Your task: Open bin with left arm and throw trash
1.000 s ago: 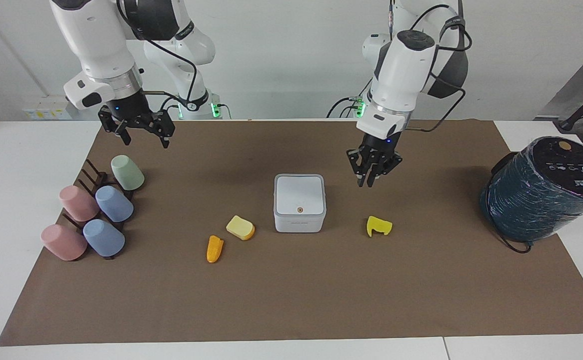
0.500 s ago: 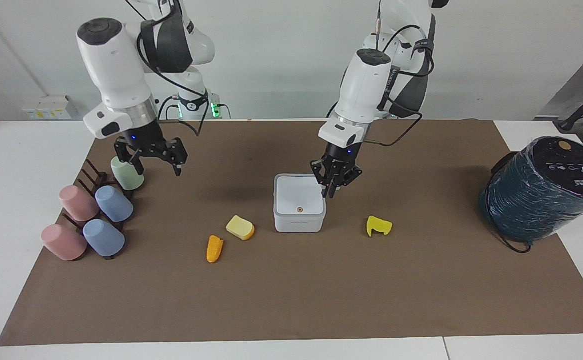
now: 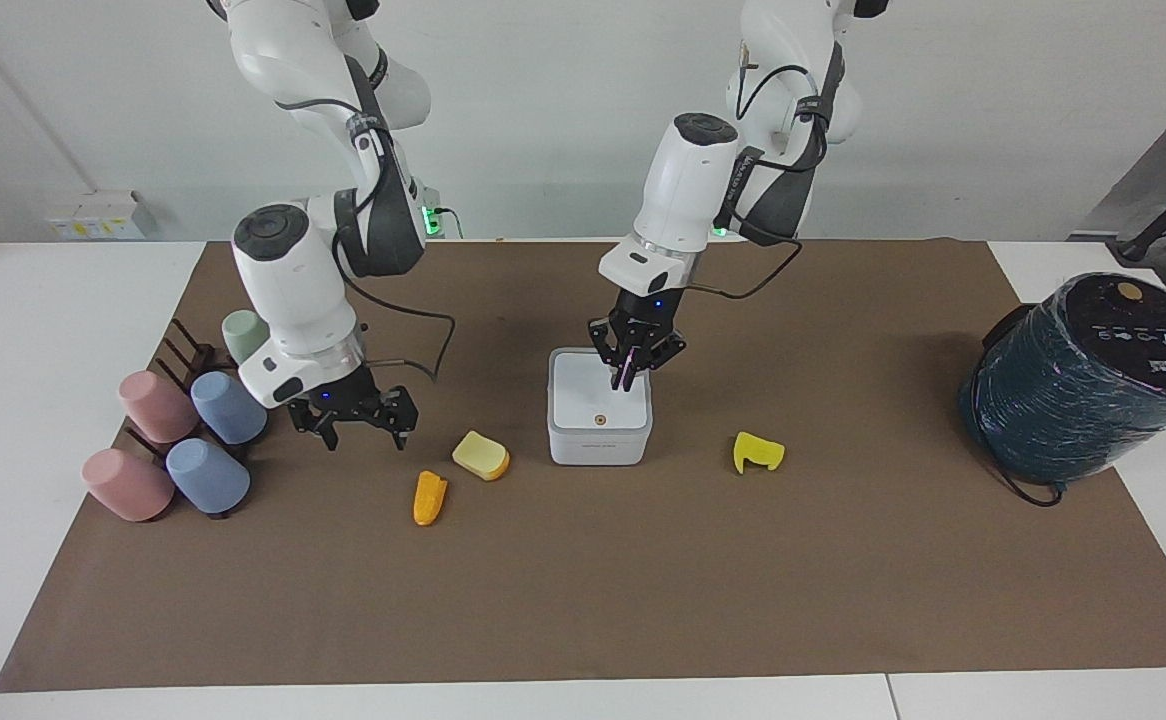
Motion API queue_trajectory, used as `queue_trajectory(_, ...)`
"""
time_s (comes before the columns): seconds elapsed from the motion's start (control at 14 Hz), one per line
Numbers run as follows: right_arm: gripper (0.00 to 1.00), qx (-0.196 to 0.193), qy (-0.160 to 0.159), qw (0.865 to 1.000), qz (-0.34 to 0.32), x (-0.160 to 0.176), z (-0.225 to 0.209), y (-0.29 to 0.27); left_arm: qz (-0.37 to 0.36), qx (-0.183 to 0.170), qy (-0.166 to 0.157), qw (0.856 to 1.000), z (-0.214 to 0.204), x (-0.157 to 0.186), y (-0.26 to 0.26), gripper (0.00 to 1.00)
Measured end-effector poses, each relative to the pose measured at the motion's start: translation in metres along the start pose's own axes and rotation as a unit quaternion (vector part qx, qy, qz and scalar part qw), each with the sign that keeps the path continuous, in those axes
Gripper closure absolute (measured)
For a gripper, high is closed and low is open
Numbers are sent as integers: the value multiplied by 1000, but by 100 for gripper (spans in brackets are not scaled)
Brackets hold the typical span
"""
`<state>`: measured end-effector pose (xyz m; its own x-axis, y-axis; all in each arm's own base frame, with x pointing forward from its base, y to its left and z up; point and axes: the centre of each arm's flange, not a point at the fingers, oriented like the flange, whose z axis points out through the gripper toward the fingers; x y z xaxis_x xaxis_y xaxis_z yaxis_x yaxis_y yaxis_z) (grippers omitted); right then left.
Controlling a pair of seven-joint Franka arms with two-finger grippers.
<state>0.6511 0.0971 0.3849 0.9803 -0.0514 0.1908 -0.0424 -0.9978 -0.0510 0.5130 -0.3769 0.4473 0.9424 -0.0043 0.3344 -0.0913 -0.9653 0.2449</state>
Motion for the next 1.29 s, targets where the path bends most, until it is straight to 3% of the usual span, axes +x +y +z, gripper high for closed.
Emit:
queue_trajectory(0.29,0,7,11,1000,-3,2,41,-6,-9,-11,3,1000,43,-15,9,83)
queue_trajectory(0.71,0,15,15,1000,1,-3,78,-25,-8,-12,4,1000,38,-13,12,81)
queue_trajectory(0.93,4,14,1,1000,-1,-9,96,-31,-20,15,-24,999,14,14,10,81)
queue_trajectory(1.21,52,15,6,1000,8,-7,91,-32,-42,49,-43,997,-42,78,-33,80)
queue_trajectory(1.29,61,15,10,1000,10,-5,83,-32,-43,56,-47,996,-48,88,-50,73)
